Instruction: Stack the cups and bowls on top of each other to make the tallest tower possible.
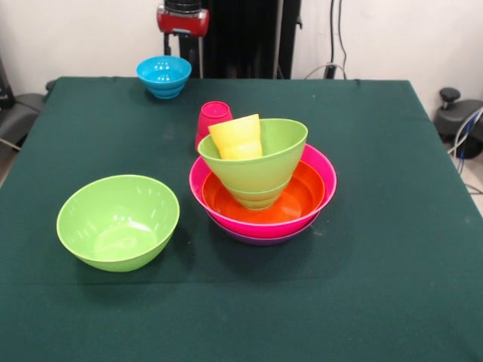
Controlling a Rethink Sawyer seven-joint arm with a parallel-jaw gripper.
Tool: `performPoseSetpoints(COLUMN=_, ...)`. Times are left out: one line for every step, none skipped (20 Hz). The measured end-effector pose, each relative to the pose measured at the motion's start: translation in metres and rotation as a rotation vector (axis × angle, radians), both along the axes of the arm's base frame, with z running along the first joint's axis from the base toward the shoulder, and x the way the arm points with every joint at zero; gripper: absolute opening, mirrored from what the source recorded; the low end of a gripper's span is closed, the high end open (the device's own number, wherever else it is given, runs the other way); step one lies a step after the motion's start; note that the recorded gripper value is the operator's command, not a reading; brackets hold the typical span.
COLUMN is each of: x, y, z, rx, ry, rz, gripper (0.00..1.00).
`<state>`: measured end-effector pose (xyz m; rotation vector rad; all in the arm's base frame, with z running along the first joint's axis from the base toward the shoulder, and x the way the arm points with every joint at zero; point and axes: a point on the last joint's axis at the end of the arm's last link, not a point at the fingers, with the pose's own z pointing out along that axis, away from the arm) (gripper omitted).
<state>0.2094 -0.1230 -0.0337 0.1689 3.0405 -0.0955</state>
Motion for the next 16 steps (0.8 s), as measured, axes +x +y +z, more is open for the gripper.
performPoseSetpoints(x=0.001, y=0.0, z=0.001, rx=0.0, ry=-0.004, rz=0.002, gripper=1.0)
performPoseSetpoints(x=0.002, y=0.0, z=0.004, rx=0.001, ry=-0.008, rz=0.004, gripper=1.0)
performPoseSetpoints(x=0.003, y=0.0, z=0.008, rx=0.003, ry=-0.014, rz=0.01, gripper=1.0)
performPoseSetpoints(x=0.005, y=0.001, z=0.014, rx=0.006, ry=-0.02, rz=0.02, gripper=1.0)
performPoseSetpoints(x=0.006, y=0.002, z=0.018, rx=0.008, ry=-0.024, rz=0.026, gripper=1.0)
performPoseSetpoints(x=0.007, y=0.002, z=0.023, rx=0.009, ry=-0.027, rz=0.033, gripper=1.0)
performPoseSetpoints(x=0.008, y=0.004, z=0.034, rx=0.012, ry=-0.032, rz=0.047, gripper=1.0)
performPoseSetpoints(x=0.009, y=0.005, z=0.041, rx=0.013, ry=-0.034, rz=0.053, gripper=1.0)
performPoseSetpoints(x=0.01, y=0.006, z=0.047, rx=0.014, ry=-0.035, rz=0.06, gripper=1.0)
performPoseSetpoints(x=0.01, y=0.006, z=0.052, rx=0.013, ry=-0.035, rz=0.064, gripper=1.0)
performPoseSetpoints(x=0.01, y=0.007, z=0.055, rx=0.013, ry=-0.034, rz=0.065, gripper=1.0)
performPoseSetpoints(x=0.01, y=0.007, z=0.063, rx=0.01, ry=-0.033, rz=0.066, gripper=1.0)
performPoseSetpoints(x=0.011, y=0.006, z=0.068, rx=0.006, ry=-0.031, rz=0.063, gripper=1.0)
performPoseSetpoints(x=0.011, y=0.006, z=0.071, rx=0.004, ry=-0.031, rz=0.058, gripper=1.0)
performPoseSetpoints(x=0.012, y=0.006, z=0.074, rx=0.001, ry=-0.031, rz=0.053, gripper=1.0)
performPoseSetpoints(x=0.012, y=0.005, z=0.076, rx=-0.001, ry=-0.031, rz=0.048, gripper=1.0)
